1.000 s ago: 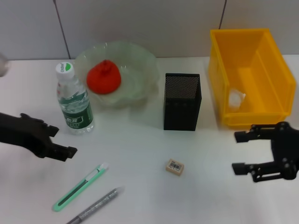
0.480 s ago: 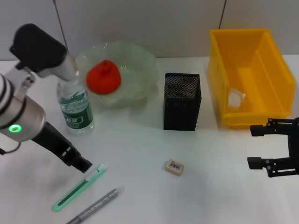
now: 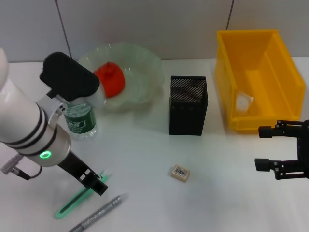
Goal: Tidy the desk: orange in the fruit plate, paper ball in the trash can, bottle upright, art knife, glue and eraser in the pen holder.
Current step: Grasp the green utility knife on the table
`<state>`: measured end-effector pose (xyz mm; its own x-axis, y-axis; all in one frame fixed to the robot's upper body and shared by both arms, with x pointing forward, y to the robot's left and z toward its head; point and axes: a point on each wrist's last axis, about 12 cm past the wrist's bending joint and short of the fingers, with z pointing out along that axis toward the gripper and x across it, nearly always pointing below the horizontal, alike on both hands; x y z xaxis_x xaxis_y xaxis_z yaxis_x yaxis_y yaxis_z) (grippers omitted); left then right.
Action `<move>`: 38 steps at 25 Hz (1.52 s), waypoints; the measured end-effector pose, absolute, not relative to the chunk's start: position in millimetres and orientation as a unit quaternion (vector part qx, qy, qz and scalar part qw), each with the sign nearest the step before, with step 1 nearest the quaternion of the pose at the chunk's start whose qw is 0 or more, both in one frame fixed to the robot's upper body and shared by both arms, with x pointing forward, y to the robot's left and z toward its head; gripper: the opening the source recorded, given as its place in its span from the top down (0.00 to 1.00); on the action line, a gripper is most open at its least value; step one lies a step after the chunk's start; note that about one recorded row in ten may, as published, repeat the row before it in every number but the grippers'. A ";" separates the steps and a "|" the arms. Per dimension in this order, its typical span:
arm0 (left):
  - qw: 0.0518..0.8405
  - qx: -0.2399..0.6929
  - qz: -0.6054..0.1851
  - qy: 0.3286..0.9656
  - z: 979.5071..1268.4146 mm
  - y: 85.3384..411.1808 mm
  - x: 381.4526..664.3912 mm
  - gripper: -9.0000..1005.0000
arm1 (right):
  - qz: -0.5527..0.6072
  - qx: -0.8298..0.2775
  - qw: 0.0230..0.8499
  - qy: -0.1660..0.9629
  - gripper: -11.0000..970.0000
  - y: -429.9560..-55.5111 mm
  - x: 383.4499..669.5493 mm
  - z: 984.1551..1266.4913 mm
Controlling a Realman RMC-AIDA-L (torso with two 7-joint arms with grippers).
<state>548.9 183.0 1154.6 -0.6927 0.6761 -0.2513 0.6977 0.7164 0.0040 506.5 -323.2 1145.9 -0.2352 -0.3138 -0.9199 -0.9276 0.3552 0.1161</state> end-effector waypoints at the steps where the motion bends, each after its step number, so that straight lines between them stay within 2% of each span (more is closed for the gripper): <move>1: 0.118 0.374 -0.044 0.919 1151.2 181.6 549.2 0.24 | 0.355 -0.443 0.432 0.700 0.17 -322.8 506.5 1145.7; 6: 0.107 0.370 -0.045 0.922 1135.6 182.0 552.1 0.24 | 0.355 -0.442 0.432 0.701 0.17 -322.6 506.6 1145.2; 15: 0.107 0.374 -0.039 0.920 1131.6 181.9 554.0 0.25 | 0.357 -0.440 0.431 0.702 0.17 -321.3 506.3 1144.3; 17: 0.104 0.380 -0.030 0.919 1129.8 180.7 552.8 0.47 | 0.358 -0.440 0.431 0.702 0.17 -321.2 506.3 1144.2; 38: 0.083 0.401 -0.002 0.912 1125.4 173.0 555.0 0.51 | 0.362 -0.438 0.430 0.701 0.17 -319.2 507.5 1143.4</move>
